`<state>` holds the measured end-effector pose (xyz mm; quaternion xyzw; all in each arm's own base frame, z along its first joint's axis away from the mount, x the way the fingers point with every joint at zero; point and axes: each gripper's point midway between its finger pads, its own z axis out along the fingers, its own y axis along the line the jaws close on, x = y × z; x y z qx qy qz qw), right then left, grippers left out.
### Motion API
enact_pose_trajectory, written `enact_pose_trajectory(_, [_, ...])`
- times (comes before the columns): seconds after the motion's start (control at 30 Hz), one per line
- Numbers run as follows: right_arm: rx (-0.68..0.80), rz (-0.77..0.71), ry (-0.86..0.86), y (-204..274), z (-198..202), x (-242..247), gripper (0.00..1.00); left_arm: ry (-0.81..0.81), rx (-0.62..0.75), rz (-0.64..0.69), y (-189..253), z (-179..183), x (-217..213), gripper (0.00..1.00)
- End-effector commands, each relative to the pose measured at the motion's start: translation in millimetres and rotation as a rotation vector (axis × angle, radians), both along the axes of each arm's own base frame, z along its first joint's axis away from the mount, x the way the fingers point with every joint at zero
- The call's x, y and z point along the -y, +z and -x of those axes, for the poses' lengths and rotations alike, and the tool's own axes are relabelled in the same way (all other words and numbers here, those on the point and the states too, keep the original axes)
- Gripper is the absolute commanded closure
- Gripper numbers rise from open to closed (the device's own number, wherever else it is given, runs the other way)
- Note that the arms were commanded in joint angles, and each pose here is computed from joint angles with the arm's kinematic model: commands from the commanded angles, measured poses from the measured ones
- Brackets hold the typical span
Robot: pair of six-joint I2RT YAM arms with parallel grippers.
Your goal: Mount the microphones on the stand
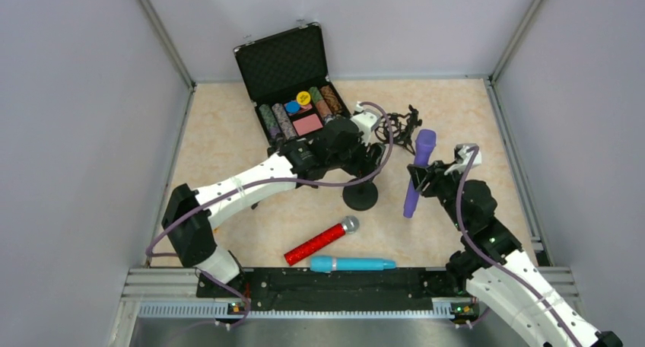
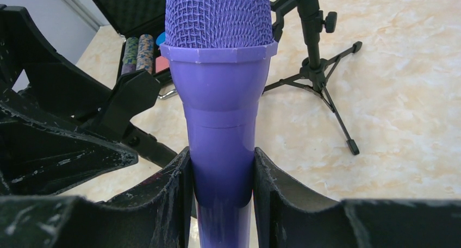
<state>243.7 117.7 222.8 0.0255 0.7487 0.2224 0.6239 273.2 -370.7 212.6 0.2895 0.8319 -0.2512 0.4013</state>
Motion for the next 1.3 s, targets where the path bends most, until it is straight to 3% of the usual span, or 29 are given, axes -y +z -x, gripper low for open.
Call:
enact_pose_trajectory(0.0, [0.084, -0.067, 0.051, 36, -1, -14, 1.0, 0.03, 0.07, 0.016, 23, -12, 5, 0.1])
enact_pose_trajectory(0.17, [0.074, -0.052, 0.056, 36, -5, -16, 1.0, 0.0, 0.056, 0.005, 17, -9, 12, 0.28])
enact_pose_trajectory(0.3, [0.104, -0.023, 0.065, 44, -10, -19, 1.0, -0.083, 0.063, -0.025, 12, 0, 18, 0.79])
enact_pose_trajectory(0.43, [0.137, 0.06, 0.045, 58, -22, -17, 1.0, -0.183, 0.077, -0.057, 7, 12, 22, 1.0])
enact_pose_trajectory(0.8, [0.319, 0.129, 0.02, 113, -44, -20, 1.0, -0.559, 0.093, -0.054, -7, 55, 37, 1.0])
enact_pose_trajectory(1.27, [0.424, 0.144, 0.051, 141, -33, -20, 1.0, -0.851, 0.192, -0.027, 8, 91, 29, 1.0])
